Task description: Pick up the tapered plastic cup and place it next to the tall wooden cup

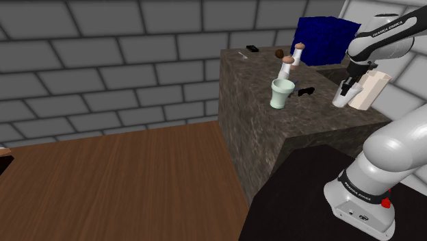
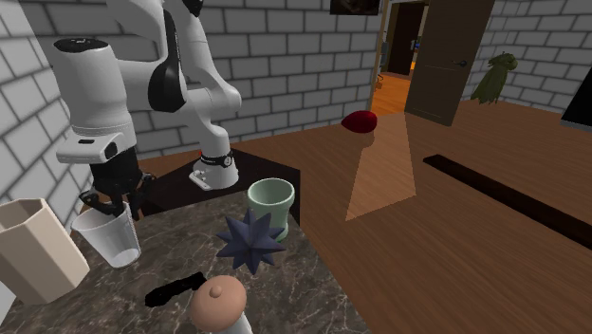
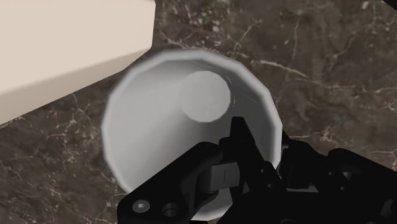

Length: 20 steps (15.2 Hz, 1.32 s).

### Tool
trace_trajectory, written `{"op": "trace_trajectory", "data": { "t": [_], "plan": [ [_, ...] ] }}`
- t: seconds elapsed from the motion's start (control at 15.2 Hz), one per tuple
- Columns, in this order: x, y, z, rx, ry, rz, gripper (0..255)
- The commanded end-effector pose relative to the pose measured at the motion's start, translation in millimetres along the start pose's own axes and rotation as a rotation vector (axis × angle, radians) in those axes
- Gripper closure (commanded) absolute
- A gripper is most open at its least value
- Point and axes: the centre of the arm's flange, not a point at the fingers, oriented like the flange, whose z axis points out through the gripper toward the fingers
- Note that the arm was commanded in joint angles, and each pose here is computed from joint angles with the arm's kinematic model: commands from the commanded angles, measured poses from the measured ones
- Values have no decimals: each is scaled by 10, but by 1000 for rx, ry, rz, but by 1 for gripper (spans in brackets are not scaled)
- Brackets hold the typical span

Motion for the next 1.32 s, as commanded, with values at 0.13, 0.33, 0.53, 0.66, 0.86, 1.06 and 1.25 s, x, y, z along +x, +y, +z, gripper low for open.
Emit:
{"op": "trace_trajectory", "data": {
  "t": [0.13, 0.33, 0.53, 0.66, 0.86, 1.06, 1.25],
  "plan": [
    [1, 1, 0, 0, 0, 0, 0],
    [0, 1, 0, 0, 0, 0, 0],
    [0, 0, -132, 0, 0, 0, 0],
    [0, 0, -396, 0, 0, 0, 0],
    [0, 0, -500, 0, 0, 0, 0],
    [0, 0, -500, 0, 0, 0, 0],
    [0, 0, -500, 0, 0, 0, 0]
  ]
}}
